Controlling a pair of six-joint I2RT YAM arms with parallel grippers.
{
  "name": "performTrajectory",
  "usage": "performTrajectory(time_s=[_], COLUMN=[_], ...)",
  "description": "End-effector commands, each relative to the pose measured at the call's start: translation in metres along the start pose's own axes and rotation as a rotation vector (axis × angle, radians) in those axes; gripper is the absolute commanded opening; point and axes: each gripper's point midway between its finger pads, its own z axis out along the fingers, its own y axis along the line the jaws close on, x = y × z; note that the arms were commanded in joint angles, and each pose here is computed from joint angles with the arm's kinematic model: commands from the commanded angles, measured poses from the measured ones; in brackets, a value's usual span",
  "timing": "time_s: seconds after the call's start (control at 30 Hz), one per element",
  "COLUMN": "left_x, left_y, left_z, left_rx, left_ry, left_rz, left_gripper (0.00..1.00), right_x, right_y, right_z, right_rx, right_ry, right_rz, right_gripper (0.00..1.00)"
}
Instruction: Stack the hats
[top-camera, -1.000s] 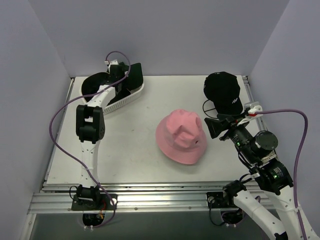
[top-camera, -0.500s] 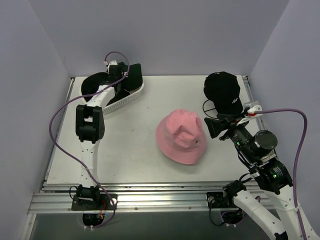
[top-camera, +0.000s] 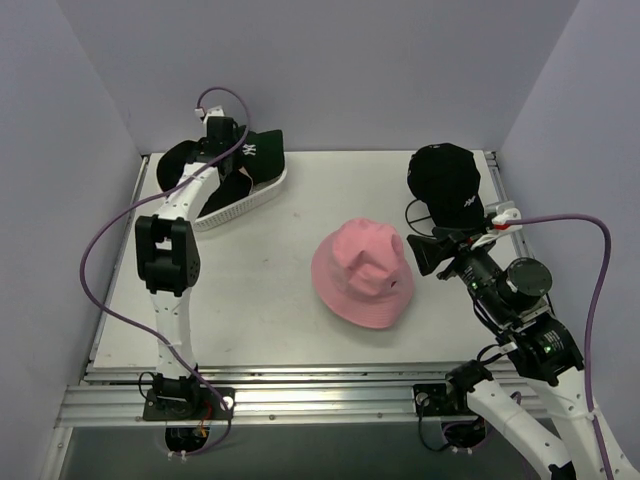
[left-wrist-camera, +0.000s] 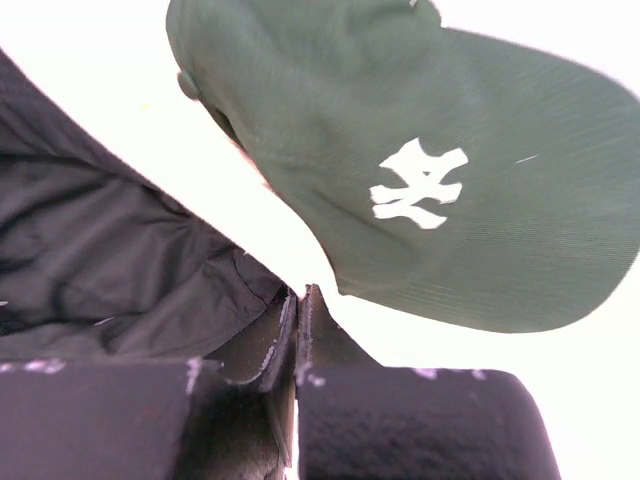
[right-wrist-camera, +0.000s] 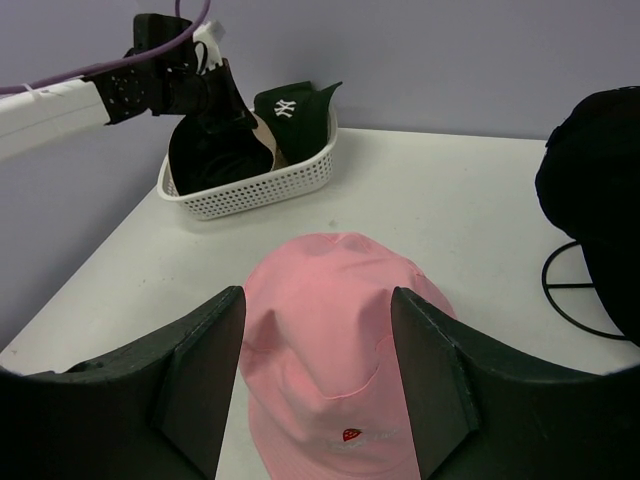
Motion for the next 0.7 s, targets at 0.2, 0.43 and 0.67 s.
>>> performTrajectory(time_s=[0.2,0.43,0.67], left_x=[-0.091,-0.102,-0.123], left_y=[-0.012,-0.009,-0.022], left_z=[-0.090,-0.138,-0.209], left_rx=[0.078,0.097,0.235], left_ry=[-0.162,-0.146,-0.173], left_rz=[-0.006,0.008,0.089], left_gripper=[0.02,0.02,0.02], right_x=[-0.004,-0.004,0.001], right_y=[0.005,0.007,0.022], right_z=[0.013,0.022,0.047], right_rx=[-0.030,-0.038,-0.111], right_ry=[-0.013,0.001,0.076], right_rz=[-0.015,-0.012,0.002], right_gripper=[0.57,0.57,0.58])
